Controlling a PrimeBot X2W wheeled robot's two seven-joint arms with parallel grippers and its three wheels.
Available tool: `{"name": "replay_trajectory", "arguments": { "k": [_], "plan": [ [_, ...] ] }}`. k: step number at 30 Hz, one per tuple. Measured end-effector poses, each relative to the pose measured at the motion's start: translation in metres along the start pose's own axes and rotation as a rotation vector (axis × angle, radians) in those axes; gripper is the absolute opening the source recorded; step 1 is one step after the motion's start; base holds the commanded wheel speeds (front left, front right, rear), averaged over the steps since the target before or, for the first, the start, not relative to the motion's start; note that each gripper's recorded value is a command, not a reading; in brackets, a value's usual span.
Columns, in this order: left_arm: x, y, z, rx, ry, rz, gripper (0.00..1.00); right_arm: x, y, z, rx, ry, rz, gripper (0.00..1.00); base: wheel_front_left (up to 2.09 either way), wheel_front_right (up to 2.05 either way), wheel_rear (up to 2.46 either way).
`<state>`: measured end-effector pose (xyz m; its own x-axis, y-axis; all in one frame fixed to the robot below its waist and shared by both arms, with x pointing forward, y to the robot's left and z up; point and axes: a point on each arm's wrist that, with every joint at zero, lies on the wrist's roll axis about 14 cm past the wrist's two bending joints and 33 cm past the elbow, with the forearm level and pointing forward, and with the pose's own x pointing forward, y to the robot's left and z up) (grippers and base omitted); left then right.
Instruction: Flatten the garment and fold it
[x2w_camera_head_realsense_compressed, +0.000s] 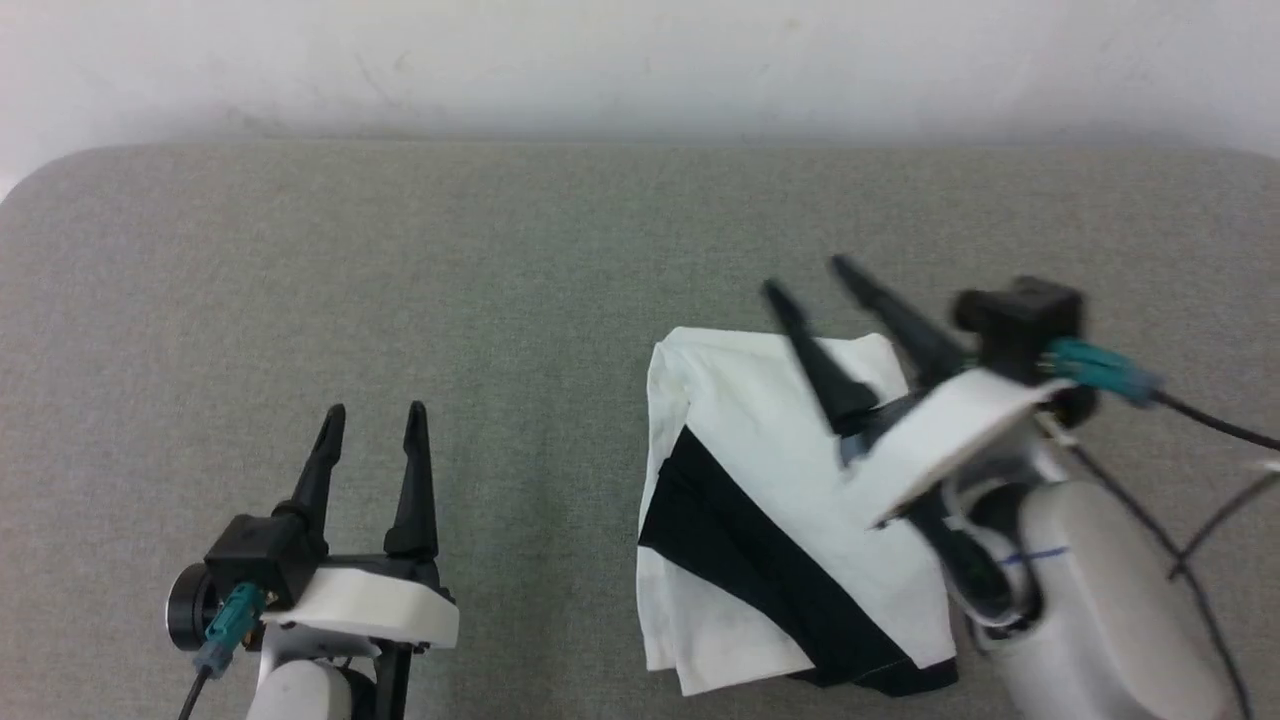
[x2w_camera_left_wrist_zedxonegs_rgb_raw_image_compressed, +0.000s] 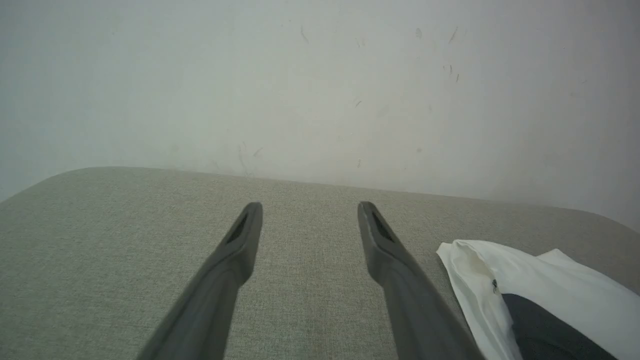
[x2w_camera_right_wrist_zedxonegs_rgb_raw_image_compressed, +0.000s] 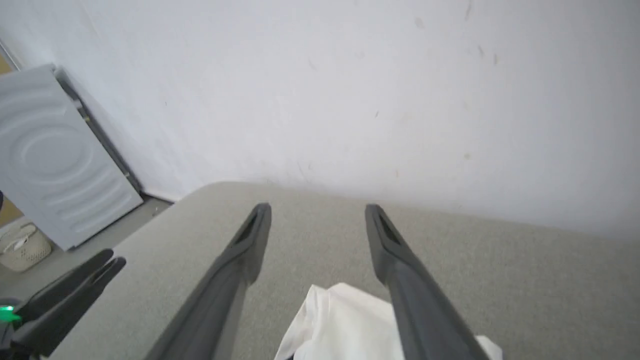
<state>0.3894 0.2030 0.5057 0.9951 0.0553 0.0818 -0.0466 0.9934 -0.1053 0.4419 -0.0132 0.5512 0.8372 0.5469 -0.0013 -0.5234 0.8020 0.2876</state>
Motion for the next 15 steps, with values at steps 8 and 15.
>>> {"name": "replay_trajectory", "arguments": {
  "k": [8, 15],
  "plan": [
    [0.003, -0.012, 0.012, -0.001, -0.038, -0.038, 1.00, -0.075, -0.094, 0.031, 0.000, -0.183, -0.341, 1.00, 0.00, 0.00, 0.00],
    [0.004, -0.020, 0.014, -0.006, -0.046, -0.064, 1.00, -0.101, -0.119, -0.033, 0.114, 0.038, -0.445, 1.00, 0.00, 0.00, 0.00]
  ]
}}
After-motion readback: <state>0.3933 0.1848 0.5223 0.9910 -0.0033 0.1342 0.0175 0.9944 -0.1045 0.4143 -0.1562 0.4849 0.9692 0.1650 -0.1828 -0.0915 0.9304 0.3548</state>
